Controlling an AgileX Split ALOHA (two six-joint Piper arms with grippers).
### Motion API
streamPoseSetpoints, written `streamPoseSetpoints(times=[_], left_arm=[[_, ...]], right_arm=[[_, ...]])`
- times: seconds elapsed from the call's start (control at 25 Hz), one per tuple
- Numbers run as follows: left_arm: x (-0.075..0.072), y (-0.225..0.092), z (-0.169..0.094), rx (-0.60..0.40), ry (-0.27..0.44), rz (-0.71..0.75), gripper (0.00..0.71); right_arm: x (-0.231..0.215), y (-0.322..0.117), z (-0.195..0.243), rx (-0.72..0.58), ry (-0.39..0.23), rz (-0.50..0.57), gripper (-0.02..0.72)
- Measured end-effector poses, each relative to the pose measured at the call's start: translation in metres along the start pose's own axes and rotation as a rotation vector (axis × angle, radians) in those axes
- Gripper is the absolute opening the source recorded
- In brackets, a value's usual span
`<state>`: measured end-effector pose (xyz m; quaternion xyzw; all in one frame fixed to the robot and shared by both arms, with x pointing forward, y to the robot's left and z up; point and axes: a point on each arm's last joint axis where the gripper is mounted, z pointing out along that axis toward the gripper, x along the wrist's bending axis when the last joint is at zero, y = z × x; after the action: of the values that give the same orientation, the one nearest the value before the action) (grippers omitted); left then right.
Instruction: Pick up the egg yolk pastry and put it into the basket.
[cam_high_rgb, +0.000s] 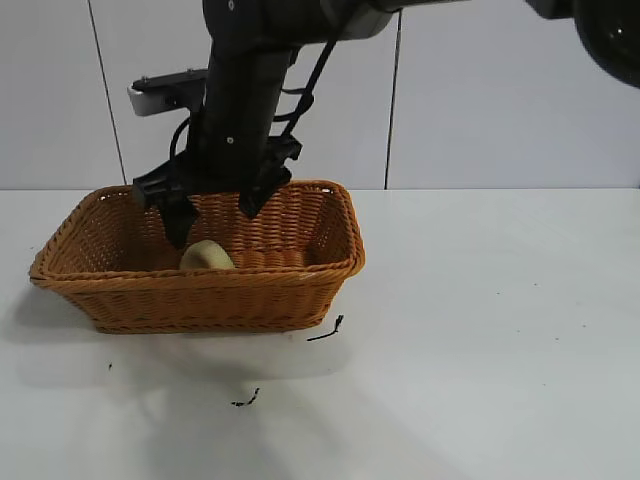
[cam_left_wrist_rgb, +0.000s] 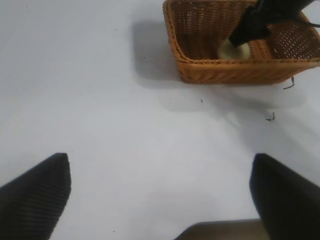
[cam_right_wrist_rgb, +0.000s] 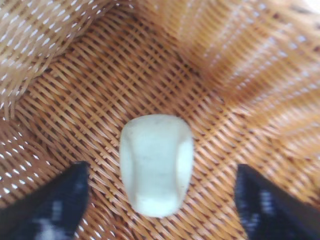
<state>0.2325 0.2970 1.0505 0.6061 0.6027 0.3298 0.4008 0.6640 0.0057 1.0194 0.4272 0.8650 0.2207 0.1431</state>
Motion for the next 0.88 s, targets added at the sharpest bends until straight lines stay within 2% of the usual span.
streamPoseSetpoints(times=[0.28,0.6,0.88], left_arm=[[0.000,0.000,0.000,0.000,0.000,0.000,0.695],[0.000,0.000,0.000,0.000,0.000,0.000,0.695],[0.000,0.000,0.000,0.000,0.000,0.000,0.695]], right_arm=[[-0.088,-0.008,-0.011,0.019,-0.087,0.143,0.614],[-0.213,-0.051,-0.025,0.080,-0.206,0.357,0.614],[-0.275,-0.089,-0.040,0.141,-0.259,0.494,0.614]])
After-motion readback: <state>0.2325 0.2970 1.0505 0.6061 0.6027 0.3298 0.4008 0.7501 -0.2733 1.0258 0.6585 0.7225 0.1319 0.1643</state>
